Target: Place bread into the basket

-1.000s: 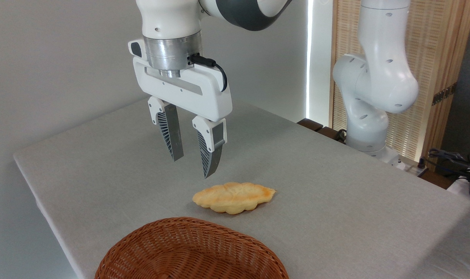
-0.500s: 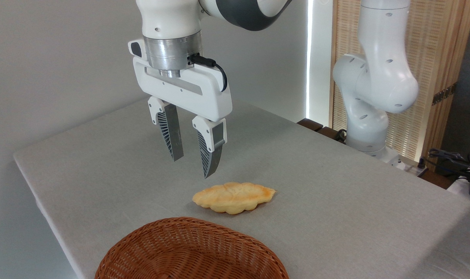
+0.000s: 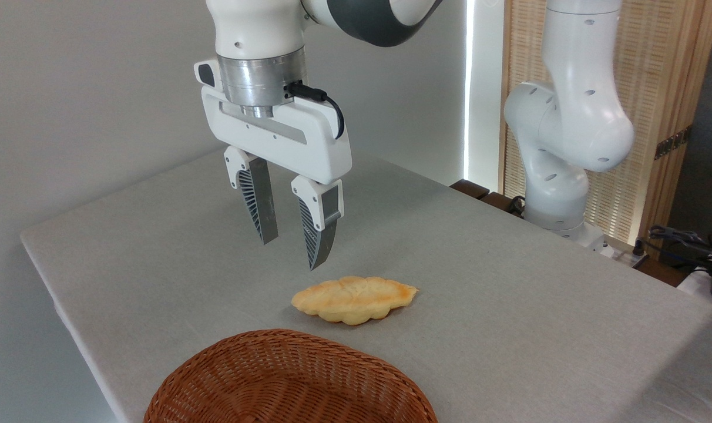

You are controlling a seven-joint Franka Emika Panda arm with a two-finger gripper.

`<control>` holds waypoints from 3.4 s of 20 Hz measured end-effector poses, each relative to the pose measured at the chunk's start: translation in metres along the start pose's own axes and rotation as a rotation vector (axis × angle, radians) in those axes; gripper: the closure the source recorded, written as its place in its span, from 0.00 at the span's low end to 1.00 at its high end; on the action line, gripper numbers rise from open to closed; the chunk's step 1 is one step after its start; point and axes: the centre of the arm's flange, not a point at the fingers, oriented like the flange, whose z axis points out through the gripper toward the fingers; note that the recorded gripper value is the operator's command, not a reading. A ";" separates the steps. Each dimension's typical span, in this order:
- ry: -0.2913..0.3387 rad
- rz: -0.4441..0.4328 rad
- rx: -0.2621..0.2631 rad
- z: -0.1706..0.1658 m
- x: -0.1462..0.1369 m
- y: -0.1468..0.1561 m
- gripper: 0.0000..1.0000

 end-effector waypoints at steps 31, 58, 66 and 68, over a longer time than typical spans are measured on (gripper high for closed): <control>-0.003 0.011 -0.002 0.001 0.003 0.005 0.00; -0.152 0.617 -0.088 0.133 -0.022 0.058 0.00; -0.174 0.675 -0.083 0.136 -0.025 0.057 0.00; -0.180 0.676 -0.089 0.140 -0.026 0.058 0.00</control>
